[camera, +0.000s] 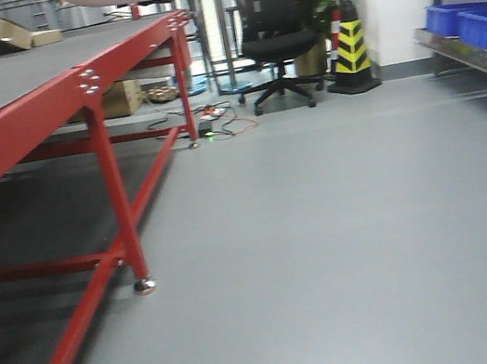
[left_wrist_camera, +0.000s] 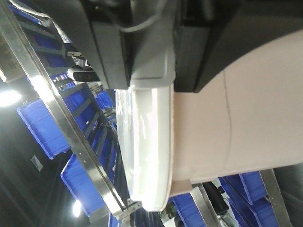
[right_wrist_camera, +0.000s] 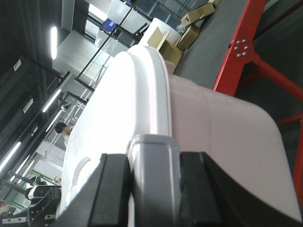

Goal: Grab white bin and place on right shelf
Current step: 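Hold the bin with both grippers while turning toward the steel shelf rack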

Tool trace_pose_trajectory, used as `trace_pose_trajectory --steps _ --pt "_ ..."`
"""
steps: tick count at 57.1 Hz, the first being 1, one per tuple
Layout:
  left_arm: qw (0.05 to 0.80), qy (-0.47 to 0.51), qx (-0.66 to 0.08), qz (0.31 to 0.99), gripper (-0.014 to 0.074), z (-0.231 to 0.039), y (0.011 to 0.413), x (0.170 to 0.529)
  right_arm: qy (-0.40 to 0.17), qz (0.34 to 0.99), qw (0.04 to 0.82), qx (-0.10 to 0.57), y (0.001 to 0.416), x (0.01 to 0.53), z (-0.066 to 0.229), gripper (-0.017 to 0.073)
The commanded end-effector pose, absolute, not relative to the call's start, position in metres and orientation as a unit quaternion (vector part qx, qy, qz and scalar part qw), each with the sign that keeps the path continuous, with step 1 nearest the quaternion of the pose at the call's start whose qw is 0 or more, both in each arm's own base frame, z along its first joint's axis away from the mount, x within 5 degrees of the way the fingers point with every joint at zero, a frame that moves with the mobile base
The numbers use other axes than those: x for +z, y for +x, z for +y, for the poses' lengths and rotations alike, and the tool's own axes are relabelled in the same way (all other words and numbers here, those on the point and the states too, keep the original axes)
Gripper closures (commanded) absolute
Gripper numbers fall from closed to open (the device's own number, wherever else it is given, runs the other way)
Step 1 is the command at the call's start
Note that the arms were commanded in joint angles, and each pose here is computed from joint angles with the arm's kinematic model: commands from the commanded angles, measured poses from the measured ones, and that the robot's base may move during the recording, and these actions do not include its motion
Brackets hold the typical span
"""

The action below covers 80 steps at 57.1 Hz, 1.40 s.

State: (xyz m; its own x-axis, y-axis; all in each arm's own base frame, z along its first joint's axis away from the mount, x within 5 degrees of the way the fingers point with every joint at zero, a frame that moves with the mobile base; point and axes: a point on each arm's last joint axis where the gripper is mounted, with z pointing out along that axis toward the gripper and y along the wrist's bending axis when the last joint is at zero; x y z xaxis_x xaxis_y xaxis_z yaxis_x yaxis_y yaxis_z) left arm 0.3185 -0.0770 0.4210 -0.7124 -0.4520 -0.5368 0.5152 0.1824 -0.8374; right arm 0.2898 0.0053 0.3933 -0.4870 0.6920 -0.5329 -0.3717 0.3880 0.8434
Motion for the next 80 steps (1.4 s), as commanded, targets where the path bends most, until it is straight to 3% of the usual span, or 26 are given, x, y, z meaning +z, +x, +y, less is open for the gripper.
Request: trace_pose_trajectory --steps 1,80 --pt "0.339 0.131 -0.715 0.598 0.072 -0.0916 0.2793 0.4562 0.08 0.617 0.505 0.598 0.2748 0.4239 0.016 0.0501" --pt "0.339 0.131 -0.715 0.598 0.072 -0.0916 0.2793 0.4562 0.08 0.617 0.505 0.598 0.2748 0.4239 0.016 0.0501"
